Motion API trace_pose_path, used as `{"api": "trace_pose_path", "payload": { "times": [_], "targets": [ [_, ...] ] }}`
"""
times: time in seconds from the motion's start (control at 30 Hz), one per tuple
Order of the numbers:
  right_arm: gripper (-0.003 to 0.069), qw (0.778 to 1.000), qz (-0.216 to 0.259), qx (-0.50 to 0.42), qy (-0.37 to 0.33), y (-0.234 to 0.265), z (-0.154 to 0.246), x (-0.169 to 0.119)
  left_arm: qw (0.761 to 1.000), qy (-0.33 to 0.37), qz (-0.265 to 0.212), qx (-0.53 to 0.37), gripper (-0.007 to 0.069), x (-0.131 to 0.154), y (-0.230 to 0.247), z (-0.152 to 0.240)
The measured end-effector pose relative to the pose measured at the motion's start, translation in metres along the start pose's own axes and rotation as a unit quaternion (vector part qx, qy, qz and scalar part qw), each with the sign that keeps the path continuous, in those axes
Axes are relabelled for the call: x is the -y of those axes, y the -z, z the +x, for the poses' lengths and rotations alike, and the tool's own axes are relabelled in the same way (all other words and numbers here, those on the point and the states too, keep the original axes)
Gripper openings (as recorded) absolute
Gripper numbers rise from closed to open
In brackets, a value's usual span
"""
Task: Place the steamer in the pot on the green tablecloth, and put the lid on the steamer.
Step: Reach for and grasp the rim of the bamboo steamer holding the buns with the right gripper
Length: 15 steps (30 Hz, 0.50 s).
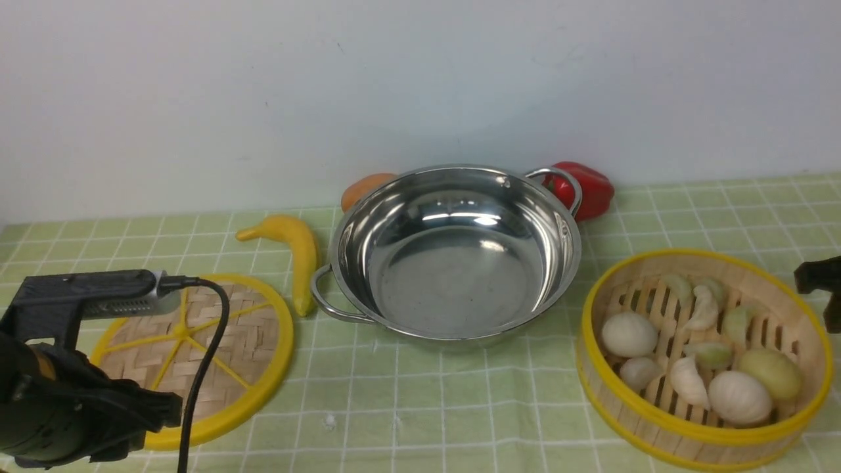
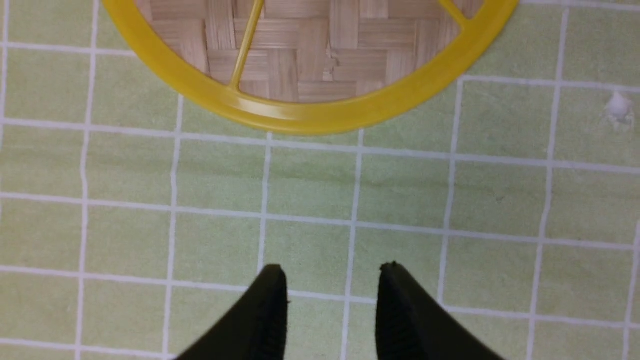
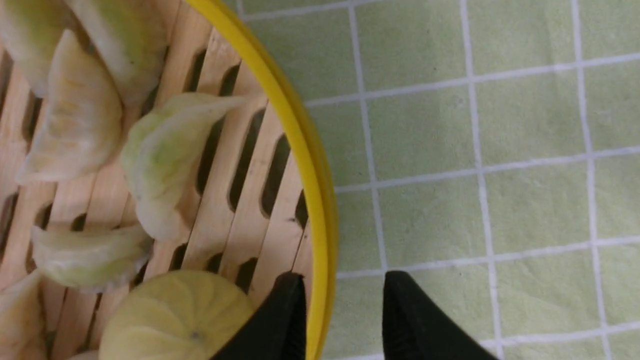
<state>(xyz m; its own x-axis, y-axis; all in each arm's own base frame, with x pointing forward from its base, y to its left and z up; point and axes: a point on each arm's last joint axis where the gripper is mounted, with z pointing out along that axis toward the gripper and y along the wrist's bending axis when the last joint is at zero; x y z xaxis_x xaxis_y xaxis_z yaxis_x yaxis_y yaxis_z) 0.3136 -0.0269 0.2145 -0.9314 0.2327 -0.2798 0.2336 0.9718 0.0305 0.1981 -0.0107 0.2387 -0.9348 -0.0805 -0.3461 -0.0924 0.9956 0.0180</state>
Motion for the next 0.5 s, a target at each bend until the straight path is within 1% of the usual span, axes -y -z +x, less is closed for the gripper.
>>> {"api": "trace_pose_path", "payload": {
  "times": [0.37, 0.43, 0.5],
  "targets": [
    [0.0241, 0.999, 0.006, -0.04, 0.001, -0.044, -0.002, -0.001, 1.0, 0.002, 0.001, 0.004, 0.0243, 0.0, 0.0, -0.001],
    [0.0191, 0.999, 0.003, -0.054, -0.004, -0.055, 0.0, -0.002, 1.0, 0.003, 0.001, 0.004, 0.0243, 0.0, 0.0, -0.001],
    [0.0118, 0.998, -0.002, -0.059, -0.005, -0.057, 0.0, -0.003, 1.0, 0.003, 0.001, 0.004, 0.0243, 0.0, 0.0, -0.001]
  ]
}}
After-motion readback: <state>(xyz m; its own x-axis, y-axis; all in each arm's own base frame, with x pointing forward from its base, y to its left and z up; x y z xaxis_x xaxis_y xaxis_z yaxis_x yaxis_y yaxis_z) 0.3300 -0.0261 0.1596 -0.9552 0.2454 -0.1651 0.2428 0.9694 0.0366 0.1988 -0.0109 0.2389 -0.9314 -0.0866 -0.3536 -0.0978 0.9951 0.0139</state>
